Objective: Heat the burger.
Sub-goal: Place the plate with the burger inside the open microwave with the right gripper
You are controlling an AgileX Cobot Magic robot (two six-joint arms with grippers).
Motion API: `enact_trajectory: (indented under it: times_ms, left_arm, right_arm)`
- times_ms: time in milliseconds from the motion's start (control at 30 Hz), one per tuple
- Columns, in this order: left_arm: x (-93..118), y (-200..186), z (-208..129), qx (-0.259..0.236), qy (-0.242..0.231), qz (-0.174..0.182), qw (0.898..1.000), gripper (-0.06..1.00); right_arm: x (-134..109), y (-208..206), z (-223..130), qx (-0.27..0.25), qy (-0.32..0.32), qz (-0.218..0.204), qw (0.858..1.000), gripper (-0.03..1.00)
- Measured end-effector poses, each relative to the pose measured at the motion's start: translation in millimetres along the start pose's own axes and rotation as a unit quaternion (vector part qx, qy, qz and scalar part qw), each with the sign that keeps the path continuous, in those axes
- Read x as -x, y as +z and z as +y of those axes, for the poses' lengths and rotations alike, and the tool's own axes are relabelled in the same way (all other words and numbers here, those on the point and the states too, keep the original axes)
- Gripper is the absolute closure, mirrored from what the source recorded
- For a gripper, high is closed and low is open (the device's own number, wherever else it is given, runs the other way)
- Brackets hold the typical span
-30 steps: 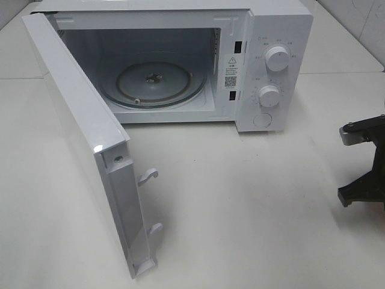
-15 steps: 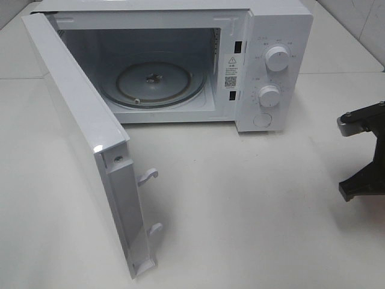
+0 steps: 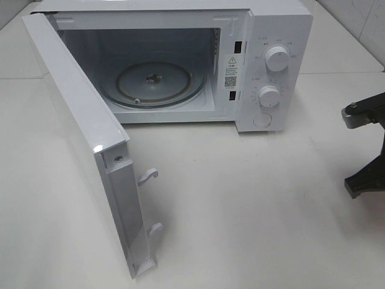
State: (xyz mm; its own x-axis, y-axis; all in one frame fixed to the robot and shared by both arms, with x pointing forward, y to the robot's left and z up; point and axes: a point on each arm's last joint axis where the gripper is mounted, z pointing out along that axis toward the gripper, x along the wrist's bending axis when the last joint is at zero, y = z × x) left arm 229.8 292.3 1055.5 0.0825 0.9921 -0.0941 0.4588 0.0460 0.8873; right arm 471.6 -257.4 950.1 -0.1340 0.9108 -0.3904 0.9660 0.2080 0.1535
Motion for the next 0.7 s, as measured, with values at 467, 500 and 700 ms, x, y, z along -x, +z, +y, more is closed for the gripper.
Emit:
enact_trajectory:
  times_ms: [467,500,700]
  left_arm:
    - [0,0,0,0.000,0.000,0.000,1.000,-0.03]
    - [0,0,0,0.000,0.000,0.000,1.000,-0.03]
    - [0,0,0,0.000,0.000,0.000,1.000,-0.03]
  right_arm:
    - [-31,-14,-3,0.024,-0.077,0.002,0.997,0.93]
    - [-31,-14,-3,0.024,-0.077,0.002,0.997,0.93]
    - [-43,-20,-5,0.033,-0.104,0.005,0.994,0.93]
